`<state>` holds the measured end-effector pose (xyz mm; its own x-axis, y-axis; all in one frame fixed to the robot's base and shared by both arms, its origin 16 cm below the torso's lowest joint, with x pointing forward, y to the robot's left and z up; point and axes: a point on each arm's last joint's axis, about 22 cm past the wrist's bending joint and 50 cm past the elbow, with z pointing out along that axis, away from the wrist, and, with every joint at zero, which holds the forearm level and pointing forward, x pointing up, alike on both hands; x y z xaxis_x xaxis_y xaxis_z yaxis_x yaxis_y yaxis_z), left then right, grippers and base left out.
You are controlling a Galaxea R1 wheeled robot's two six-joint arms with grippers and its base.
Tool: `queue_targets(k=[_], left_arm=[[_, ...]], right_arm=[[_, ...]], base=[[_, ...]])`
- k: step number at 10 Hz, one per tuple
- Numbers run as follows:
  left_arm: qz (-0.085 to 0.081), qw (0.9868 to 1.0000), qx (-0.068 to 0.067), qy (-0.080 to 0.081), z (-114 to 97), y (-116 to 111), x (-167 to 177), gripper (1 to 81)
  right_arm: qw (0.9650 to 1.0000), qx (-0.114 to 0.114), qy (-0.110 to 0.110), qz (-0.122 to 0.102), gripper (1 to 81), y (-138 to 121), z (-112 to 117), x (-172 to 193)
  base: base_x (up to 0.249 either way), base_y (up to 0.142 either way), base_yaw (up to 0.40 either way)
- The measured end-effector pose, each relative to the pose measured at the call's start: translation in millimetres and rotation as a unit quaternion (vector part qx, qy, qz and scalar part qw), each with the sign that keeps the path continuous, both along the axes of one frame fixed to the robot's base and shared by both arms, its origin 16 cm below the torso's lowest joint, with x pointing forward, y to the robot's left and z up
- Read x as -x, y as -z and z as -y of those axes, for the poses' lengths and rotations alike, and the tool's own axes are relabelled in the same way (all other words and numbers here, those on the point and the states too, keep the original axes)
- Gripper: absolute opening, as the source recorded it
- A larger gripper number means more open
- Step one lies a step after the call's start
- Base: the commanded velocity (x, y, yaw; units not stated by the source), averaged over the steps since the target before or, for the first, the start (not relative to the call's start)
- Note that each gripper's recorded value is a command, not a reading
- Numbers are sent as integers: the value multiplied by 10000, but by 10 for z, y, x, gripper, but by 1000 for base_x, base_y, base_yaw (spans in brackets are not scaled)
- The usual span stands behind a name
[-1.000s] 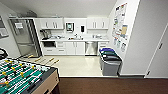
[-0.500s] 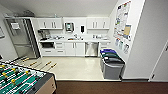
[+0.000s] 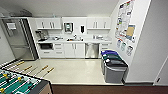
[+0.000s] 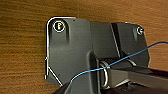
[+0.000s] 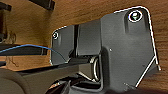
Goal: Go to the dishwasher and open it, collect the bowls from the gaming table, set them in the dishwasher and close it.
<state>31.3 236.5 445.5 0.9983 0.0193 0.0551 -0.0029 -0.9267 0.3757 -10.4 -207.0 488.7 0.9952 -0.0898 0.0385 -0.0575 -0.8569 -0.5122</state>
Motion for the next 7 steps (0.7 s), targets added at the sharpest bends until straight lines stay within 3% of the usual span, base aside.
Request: queue_targets(k=[7], left_arm=[[11, 10000, 46, 0, 92, 4, -4, 811]], right_arm=[[10000, 30, 1, -2, 811, 4, 42, -3]], base=[[276, 0, 0]])
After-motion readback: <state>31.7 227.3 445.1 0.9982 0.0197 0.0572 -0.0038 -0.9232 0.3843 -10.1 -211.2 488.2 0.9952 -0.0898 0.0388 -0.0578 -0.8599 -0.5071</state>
